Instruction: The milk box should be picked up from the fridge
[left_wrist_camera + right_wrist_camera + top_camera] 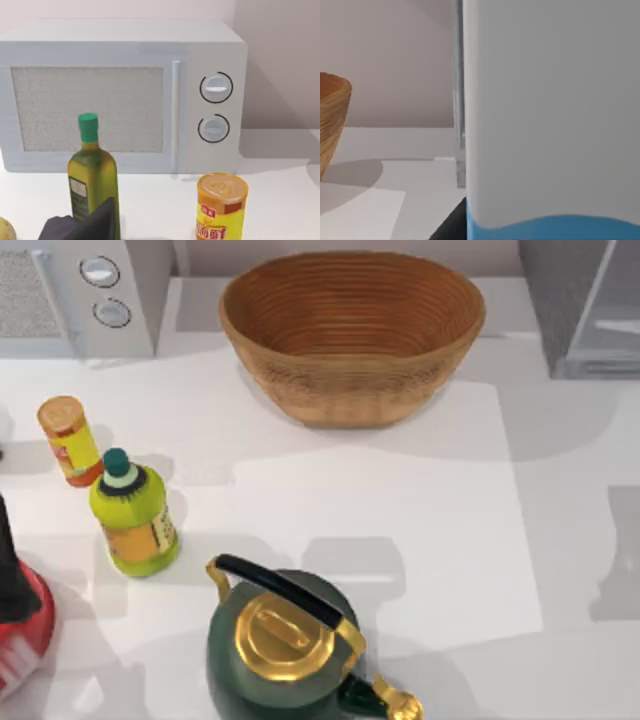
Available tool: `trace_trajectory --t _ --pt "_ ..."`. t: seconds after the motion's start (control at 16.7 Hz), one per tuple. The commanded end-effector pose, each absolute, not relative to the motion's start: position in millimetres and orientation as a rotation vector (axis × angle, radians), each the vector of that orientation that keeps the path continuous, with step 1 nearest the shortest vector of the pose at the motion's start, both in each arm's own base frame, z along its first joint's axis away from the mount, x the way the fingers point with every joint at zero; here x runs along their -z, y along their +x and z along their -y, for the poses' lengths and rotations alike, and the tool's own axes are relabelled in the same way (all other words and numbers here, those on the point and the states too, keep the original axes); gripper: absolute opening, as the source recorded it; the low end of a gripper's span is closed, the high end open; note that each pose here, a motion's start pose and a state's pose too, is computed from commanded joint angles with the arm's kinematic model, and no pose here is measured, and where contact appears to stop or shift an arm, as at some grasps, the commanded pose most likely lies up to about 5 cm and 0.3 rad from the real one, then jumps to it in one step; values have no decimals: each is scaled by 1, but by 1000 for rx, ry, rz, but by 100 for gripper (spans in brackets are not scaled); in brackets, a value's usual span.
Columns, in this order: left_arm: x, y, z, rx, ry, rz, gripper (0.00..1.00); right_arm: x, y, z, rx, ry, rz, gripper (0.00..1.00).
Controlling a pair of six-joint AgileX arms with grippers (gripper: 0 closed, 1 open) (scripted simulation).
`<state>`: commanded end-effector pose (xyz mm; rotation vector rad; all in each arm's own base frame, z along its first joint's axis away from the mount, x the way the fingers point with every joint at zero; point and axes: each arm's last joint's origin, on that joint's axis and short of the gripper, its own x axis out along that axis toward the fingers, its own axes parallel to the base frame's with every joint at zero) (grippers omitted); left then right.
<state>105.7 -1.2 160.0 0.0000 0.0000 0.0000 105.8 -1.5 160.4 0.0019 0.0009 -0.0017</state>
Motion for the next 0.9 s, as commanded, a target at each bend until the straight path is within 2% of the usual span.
trace_trajectory --t 0.3,0.9 --pt "-160 106 1 0 0 0 100 -162 112 1 -50 3 1 0" --pt "-160 106 1 0 0 0 100 -161 147 2 -352 3 6 0"
